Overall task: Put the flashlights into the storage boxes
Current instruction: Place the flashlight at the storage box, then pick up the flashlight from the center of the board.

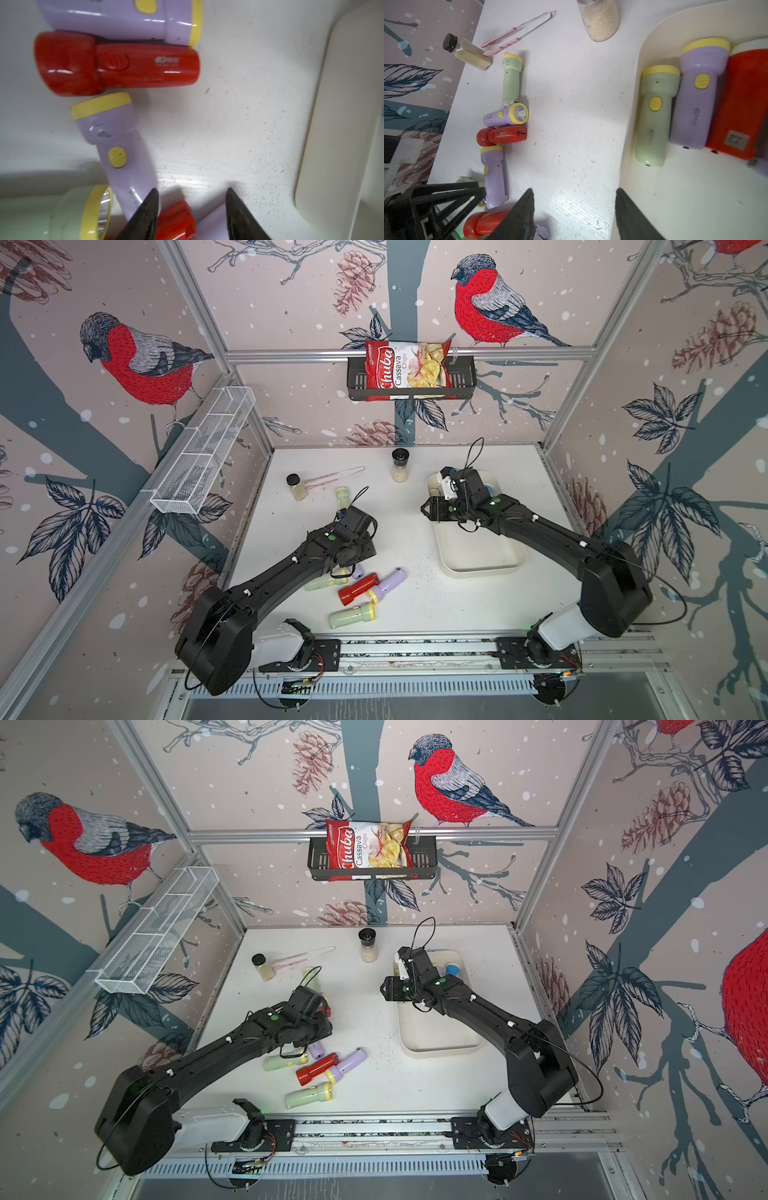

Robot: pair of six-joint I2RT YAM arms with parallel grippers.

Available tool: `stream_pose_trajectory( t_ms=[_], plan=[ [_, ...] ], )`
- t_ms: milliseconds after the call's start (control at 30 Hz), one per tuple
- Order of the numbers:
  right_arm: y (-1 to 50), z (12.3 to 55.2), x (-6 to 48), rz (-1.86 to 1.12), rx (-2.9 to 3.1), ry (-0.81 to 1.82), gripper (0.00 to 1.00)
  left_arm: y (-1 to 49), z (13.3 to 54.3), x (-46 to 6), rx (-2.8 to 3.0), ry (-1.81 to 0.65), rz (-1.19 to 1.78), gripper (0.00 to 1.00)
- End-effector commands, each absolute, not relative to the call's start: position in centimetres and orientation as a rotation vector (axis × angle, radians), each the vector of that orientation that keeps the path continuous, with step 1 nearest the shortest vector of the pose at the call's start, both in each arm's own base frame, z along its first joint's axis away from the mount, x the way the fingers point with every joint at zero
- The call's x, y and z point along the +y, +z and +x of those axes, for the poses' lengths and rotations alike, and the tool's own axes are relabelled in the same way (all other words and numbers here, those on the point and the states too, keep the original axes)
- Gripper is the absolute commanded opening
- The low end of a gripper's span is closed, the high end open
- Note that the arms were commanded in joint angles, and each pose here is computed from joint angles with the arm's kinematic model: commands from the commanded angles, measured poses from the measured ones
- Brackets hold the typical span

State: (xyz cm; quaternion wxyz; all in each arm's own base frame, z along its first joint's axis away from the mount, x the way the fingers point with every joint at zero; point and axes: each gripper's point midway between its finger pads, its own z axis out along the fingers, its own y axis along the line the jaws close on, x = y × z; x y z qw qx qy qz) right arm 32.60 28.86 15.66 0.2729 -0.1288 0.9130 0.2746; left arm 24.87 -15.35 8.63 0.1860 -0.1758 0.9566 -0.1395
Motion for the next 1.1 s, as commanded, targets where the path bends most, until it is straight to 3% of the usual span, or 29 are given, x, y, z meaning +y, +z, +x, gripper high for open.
stream_pose_trajectory(
  t_ms=[0, 767, 1067],
  plan=[
    [16.2, 32.6, 30.3, -0.365, 2.44, 0.795, 0.62, 7.7, 24.0, -14.0, 2.713, -0.33, -0.564, 0.52],
    [16.3, 32.7, 31.4, -0.399, 2.442, 0.817, 0.63, 2.2, 23.5, -14.7, 2.841, -0.274, -0.506, 0.47],
    [17.2, 32.6, 31.1, -0.389, 2.407, 0.821, 0.62, 3.2, 25.2, -16.5, 2.797, -0.358, -0.422, 0.31]
  ],
)
